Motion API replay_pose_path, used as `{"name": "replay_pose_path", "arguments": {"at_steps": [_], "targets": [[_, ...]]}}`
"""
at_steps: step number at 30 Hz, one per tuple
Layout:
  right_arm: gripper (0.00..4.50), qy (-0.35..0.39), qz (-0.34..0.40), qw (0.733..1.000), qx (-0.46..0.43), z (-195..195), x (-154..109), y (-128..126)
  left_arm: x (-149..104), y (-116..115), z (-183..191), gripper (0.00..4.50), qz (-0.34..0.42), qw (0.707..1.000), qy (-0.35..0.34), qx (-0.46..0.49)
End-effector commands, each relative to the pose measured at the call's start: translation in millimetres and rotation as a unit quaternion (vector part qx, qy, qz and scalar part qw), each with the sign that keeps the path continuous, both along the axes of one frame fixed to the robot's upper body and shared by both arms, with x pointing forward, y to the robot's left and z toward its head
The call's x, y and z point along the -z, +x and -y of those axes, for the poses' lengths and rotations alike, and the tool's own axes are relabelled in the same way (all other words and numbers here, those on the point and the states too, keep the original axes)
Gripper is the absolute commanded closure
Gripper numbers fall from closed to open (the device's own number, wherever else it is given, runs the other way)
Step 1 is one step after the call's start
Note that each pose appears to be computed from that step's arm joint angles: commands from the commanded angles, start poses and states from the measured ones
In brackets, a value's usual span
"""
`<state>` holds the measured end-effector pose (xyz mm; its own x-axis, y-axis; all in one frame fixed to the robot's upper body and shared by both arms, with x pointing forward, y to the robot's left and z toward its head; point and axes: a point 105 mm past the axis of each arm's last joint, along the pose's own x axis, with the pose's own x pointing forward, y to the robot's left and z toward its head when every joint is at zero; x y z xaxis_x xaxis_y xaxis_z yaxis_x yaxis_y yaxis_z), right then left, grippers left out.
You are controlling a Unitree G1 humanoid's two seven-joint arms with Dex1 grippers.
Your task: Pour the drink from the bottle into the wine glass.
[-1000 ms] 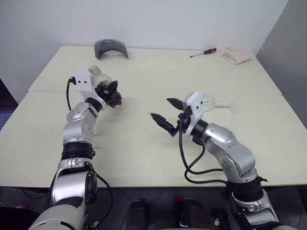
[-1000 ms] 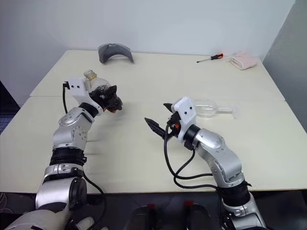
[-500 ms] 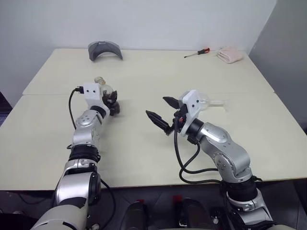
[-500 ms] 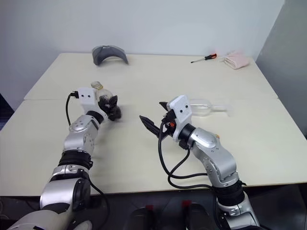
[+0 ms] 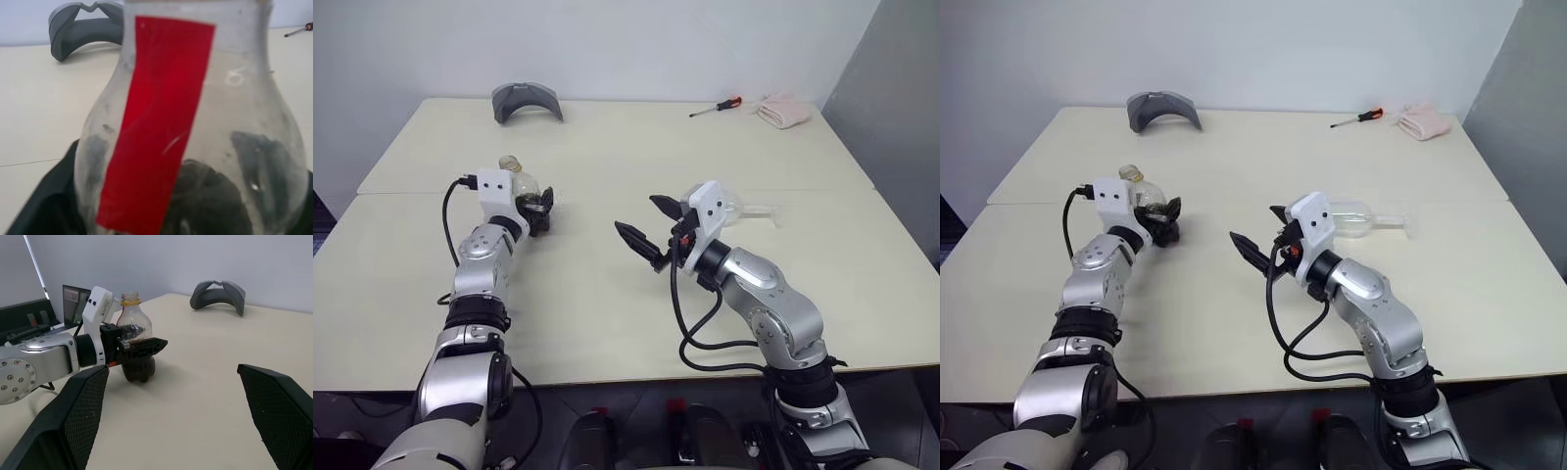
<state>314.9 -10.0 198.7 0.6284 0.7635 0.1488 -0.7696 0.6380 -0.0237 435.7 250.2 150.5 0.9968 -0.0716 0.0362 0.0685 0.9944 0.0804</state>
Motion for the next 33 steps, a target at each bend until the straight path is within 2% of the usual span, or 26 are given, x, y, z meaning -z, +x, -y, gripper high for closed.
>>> {"name": "replay_pose_path", "arguments": {"at_steps": [1,8,30,33], "targets": [[0.00,0.014,0.032,0.999,-0.005,1,-17,-2,-11,0,-2,0.02,0.019,1.000,-0.009,0.002],[0.00,0.014,0.032,0.999,-0.004,2,-16,-4,-13,-6,-5,0.02,0.021,1.000,-0.007,0.004],[0.00,0.030,0.018,0.999,-0.011,-5,-11,-13,-13,-63,-17,0.02,-0.003,1.000,-0.005,-0.019],[0.00,0.029,0.016,0.999,-0.011,-3,-9,-14,-15,-77,-13,0.02,-0.007,1.000,-0.006,-0.016]]}}
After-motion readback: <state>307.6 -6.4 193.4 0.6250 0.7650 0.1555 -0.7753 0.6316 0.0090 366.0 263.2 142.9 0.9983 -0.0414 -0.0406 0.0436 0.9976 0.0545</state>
